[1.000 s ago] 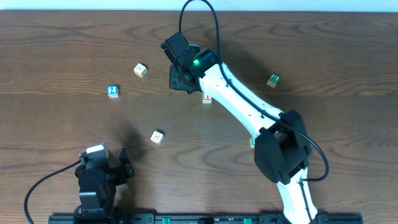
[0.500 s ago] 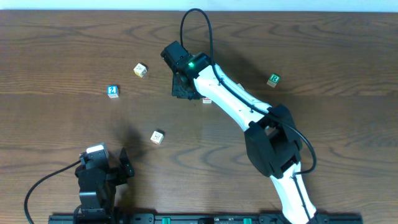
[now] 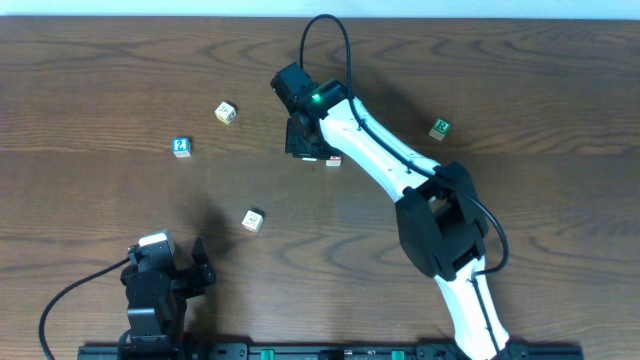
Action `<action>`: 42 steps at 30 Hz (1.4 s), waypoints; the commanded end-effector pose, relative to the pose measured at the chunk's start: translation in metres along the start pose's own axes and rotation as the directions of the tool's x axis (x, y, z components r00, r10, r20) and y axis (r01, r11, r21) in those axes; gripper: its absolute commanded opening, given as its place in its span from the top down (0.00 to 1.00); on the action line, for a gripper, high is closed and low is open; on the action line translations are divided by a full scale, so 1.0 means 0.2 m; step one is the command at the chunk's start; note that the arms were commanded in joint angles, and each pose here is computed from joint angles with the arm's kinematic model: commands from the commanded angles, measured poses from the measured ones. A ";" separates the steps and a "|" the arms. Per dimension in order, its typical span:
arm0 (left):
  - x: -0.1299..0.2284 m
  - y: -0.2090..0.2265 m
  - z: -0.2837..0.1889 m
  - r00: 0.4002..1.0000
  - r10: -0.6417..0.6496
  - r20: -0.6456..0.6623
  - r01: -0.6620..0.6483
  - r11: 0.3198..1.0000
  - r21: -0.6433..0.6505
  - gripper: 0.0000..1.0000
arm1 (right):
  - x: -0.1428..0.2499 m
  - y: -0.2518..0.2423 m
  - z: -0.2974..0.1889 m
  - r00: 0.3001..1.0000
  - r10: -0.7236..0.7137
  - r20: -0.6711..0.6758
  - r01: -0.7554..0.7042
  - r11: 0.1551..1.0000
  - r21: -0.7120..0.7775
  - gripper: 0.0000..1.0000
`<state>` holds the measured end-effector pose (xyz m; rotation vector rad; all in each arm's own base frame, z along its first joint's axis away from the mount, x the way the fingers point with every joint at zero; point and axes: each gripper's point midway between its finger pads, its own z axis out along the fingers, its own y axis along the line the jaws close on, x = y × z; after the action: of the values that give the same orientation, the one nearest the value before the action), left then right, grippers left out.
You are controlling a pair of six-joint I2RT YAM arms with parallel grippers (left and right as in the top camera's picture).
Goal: Spell out Ai2
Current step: 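Carry the A block with the right gripper beside the I block, then place the A block left of the I block and release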
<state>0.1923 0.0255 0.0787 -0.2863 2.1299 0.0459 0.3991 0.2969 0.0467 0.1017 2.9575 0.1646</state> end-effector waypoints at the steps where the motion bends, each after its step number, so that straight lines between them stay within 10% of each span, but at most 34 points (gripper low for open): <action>1: 0.01 0.01 0.01 1.000 0.000 -0.002 0.000 1.000 -0.014 0.05 | 0.00 -0.01 0.06 1.000 -0.025 -0.013 0.025 0.999 0.024 0.98; 42: 0.01 0.01 0.01 1.000 0.000 -0.003 0.000 1.000 -0.014 0.05 | 0.00 0.00 0.17 0.998 -0.069 0.001 0.068 0.997 0.045 0.98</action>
<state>0.1923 0.0255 0.0787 -0.2863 2.1299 0.0459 0.4030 0.2968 0.0172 0.0350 2.9735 0.1129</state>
